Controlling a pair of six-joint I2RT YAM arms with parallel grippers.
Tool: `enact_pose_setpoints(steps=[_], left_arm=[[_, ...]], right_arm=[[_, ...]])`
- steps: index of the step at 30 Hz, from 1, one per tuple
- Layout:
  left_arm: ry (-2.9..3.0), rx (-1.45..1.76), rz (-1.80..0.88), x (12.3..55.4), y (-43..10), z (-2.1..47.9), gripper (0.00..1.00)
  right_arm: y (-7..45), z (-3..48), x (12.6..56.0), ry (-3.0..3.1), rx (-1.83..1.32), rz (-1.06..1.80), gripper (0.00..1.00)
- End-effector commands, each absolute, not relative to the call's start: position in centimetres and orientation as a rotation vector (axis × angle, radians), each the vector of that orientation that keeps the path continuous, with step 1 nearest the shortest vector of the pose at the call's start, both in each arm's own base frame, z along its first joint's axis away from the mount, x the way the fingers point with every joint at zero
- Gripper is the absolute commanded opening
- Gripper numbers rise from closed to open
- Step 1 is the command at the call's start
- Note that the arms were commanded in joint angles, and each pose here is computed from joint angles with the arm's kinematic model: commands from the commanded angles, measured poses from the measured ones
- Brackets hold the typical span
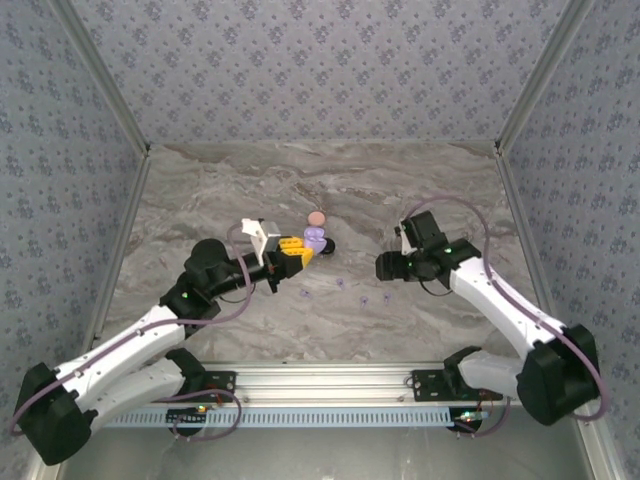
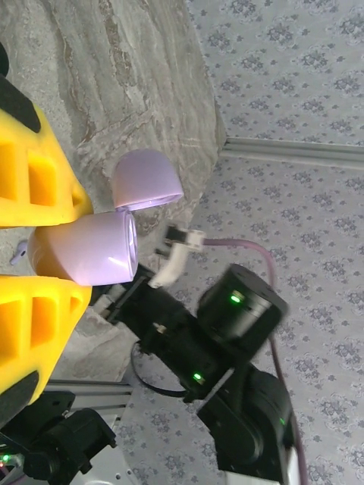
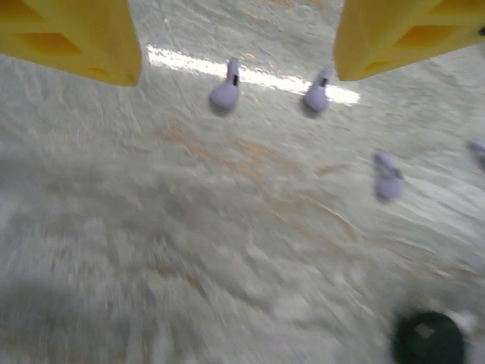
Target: Insert wireless bluetooth earbuds into charging case
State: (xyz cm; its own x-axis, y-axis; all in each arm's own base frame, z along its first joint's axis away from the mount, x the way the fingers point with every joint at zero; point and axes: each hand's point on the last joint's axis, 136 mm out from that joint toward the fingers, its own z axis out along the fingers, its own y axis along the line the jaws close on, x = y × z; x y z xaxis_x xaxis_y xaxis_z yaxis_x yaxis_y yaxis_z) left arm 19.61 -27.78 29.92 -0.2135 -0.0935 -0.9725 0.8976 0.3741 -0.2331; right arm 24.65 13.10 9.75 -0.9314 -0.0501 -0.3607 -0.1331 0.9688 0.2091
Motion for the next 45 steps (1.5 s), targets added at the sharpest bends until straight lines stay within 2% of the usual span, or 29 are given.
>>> enact_pose_setpoints(steps=[1, 4, 16, 34, 40, 45], left_arm=[[1.454, 0.765, -1.075, 19.3, -27.6, 30.7, 0.02], [1.457, 0.761, -1.075, 19.3, -27.6, 30.7, 0.02], [1.472, 0.751, -1.062, 19.5, -27.4, 30.7, 0.01], [1.474, 0.748, -1.037, 19.3, -26.9, 30.8, 0.01], [1.46, 0.745, -1.047, 19.3, -26.9, 30.9, 0.01], [1.4, 0.759, -1.08, 18.7, -27.1, 31.5, 0.01]], right_arm=[[12.0, 7.3, 23.7, 2.851, -0.074, 0.238, 0.64], [12.1, 5.8, 23.7, 2.894, -0.082, 0.199, 0.6], [13.6, 2.8, 23.7, 2.972, -0.169, 0.066, 0.52], [15.0, 1.7, 23.0, 3.011, -0.225, 0.03, 0.28], [15.7, 4.3, 23.9, 2.924, -0.236, 0.07, 0.22], [17.0, 10.5, 25.2, 2.74, -0.204, 0.227, 0.21]])
